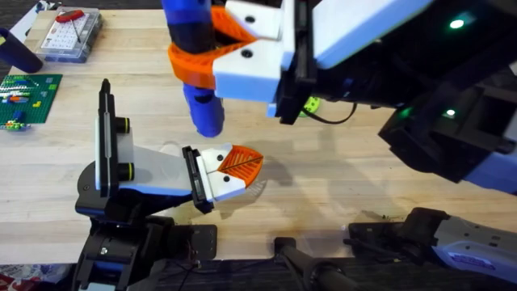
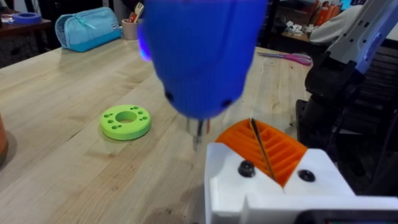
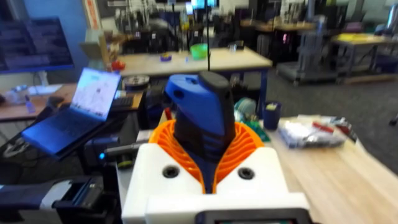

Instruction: Pick up the gripper from the table and insert it into the empty holder that is missing its gripper. Then pick up a screw, insert it into the mounting hole, and use the screwdriver to tighten it. Finally, clean up the table by picking up the vegetable and placing it into the bucket.

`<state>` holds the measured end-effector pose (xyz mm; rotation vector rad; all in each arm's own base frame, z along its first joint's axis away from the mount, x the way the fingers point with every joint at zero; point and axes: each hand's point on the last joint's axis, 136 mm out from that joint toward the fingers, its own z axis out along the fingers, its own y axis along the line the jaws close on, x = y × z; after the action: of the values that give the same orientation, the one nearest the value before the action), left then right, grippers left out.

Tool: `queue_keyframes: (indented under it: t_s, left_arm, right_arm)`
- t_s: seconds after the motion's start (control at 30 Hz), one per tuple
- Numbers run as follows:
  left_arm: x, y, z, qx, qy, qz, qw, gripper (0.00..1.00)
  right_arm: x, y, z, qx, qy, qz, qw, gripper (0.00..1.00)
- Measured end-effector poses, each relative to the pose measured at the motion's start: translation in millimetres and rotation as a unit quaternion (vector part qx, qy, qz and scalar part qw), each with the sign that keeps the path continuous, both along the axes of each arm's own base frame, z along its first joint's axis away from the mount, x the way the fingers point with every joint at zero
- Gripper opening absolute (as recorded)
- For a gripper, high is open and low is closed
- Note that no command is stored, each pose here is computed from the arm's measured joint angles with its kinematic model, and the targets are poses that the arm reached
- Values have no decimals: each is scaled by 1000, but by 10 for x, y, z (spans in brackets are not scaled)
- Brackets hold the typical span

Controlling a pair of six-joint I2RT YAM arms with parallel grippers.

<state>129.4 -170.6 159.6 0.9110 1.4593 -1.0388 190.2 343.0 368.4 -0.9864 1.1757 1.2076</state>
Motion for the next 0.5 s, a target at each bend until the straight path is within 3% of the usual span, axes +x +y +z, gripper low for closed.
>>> queue_keyframes:
  t_s: [0.3,0.5]
  left_arm:
    - [0,0,1,0,0,0,1000,15]
    - [0,0,1,0,0,0,1000,15]
  right_arm:
    - [11,27,-8,0,16,19,1000,41]
    - [-60,-60,353,6,-2,68,998,40]
